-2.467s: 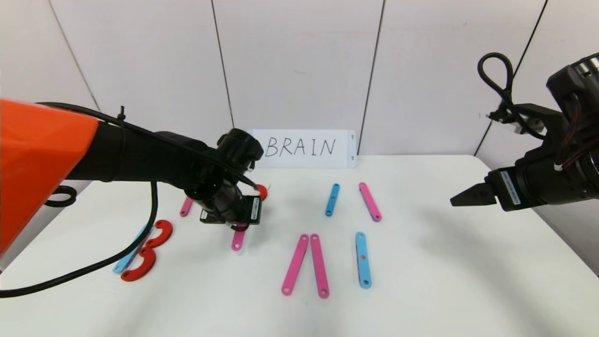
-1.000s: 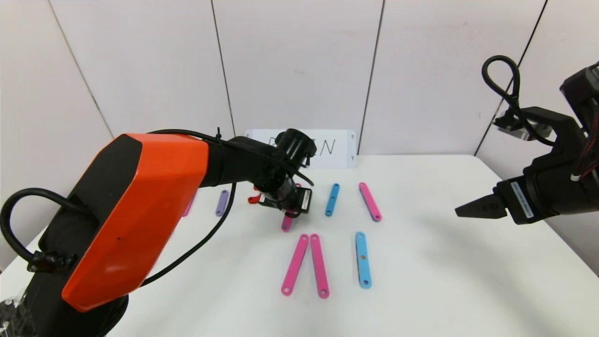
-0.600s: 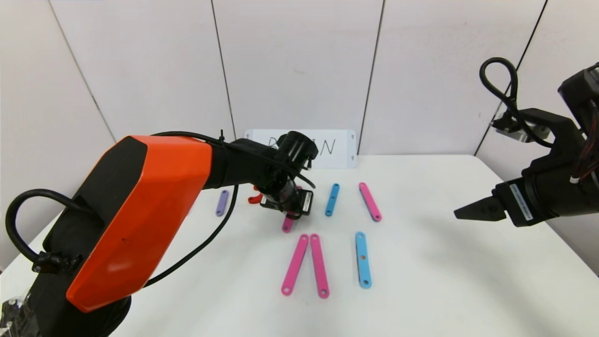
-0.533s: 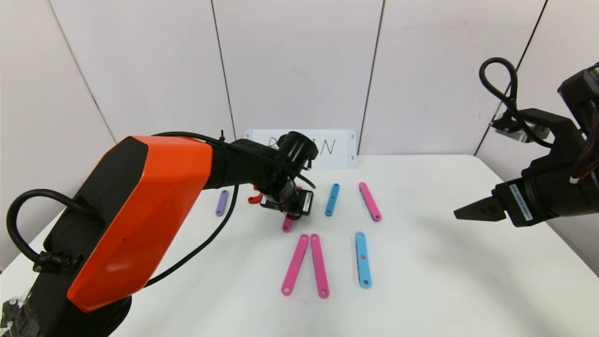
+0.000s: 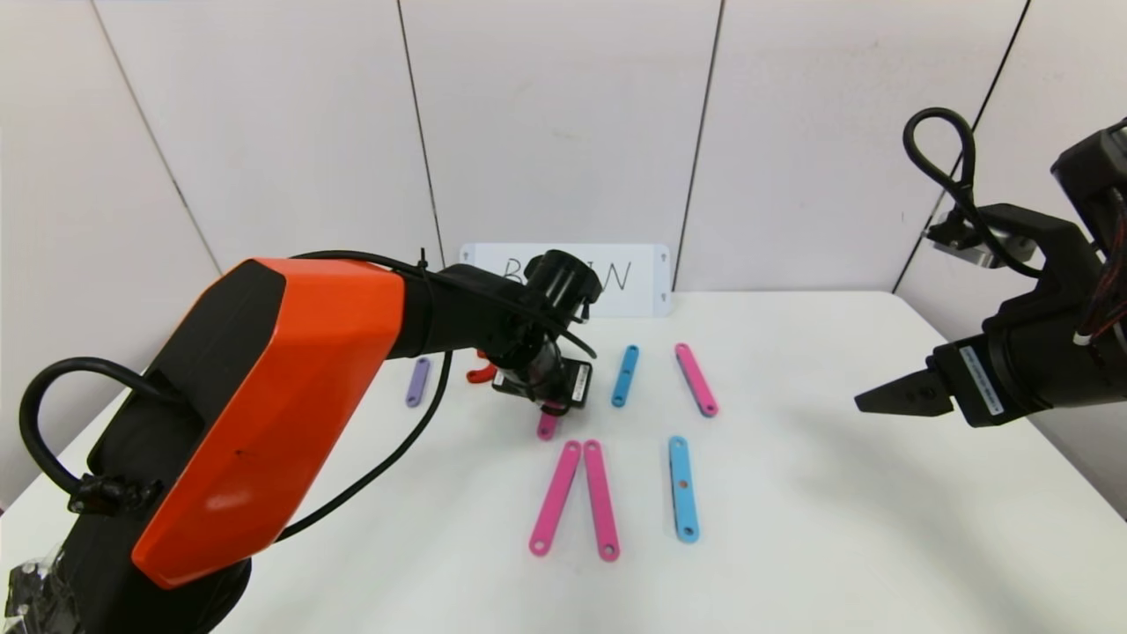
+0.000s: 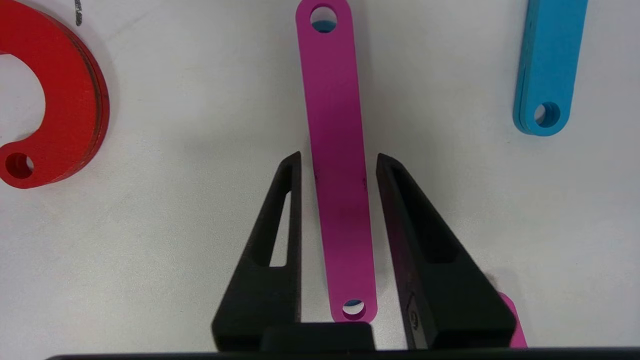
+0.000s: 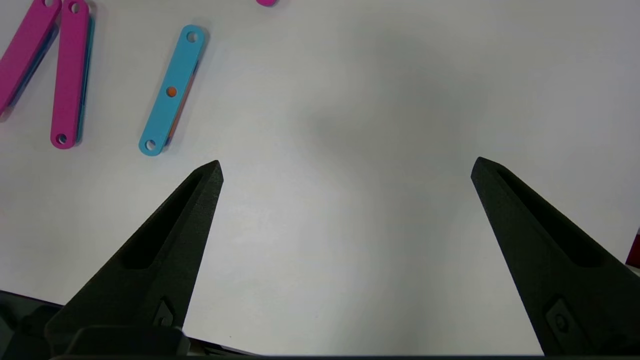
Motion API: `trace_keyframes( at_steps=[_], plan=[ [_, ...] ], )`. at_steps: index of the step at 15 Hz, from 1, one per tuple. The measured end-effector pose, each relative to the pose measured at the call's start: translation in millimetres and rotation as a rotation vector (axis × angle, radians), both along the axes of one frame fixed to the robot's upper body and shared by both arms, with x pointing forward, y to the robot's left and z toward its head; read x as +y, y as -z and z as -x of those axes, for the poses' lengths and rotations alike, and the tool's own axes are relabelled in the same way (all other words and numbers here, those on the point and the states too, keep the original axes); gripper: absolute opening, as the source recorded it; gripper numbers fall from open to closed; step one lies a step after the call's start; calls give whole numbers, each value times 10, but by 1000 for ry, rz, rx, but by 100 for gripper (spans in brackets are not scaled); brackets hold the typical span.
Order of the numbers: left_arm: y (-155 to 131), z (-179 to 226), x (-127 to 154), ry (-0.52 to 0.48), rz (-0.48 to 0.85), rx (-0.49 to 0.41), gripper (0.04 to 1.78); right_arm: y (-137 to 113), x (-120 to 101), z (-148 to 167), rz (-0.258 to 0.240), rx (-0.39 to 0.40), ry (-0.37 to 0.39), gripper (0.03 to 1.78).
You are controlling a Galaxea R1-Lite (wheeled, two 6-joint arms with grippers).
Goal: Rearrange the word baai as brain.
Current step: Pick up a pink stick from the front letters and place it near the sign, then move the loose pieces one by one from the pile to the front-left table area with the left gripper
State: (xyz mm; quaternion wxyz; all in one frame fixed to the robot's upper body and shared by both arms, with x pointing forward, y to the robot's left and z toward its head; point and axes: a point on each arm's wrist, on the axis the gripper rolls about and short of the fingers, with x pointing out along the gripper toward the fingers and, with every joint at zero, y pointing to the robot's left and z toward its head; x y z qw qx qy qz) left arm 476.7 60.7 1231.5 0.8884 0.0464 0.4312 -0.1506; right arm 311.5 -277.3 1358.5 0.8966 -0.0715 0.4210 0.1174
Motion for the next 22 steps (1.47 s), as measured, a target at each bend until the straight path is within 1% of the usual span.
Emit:
trace_keyframes(
  at_steps=[2, 4, 5, 6, 8, 9, 11, 13, 15, 18, 22],
  plan=[
    [-5, -2, -2, 0, 2, -4, 87, -1, 2, 3, 0, -1, -1, 174],
    [-5, -2, -2, -1, 3, -4, 123, -1, 2, 11, 0, -2, -2, 174],
    [-10, -4, 5, -3, 3, -5, 138, -1, 3, 12, -1, -4, -3, 174],
    [-31, -9, 21, -7, 5, -8, 150, -7, 4, 10, -2, -12, -3, 174],
    [-130, -39, 143, -36, 3, -20, 167, -27, -33, 2, -7, -30, 14, 174],
    [-222, -82, 297, -78, -12, -35, 172, -31, -48, -2, -7, -36, 20, 174],
    [-426, -115, 610, -159, -39, -51, 175, -18, -43, 0, -1, -34, 12, 174],
    [-657, -65, 953, -230, -54, -35, 175, -23, -44, 9, -2, -37, 13, 174],
    [-826, 38, 1225, -282, -61, -20, 175, -27, -44, 19, -1, -39, 11, 174],
    [-962, 177, 1559, -350, -61, -18, 175, -24, -37, 31, -1, -39, 6, 174],
    [-991, 287, 1830, -412, -63, 2, 175, -20, -15, 40, 0, -38, -4, 174]
  ],
)
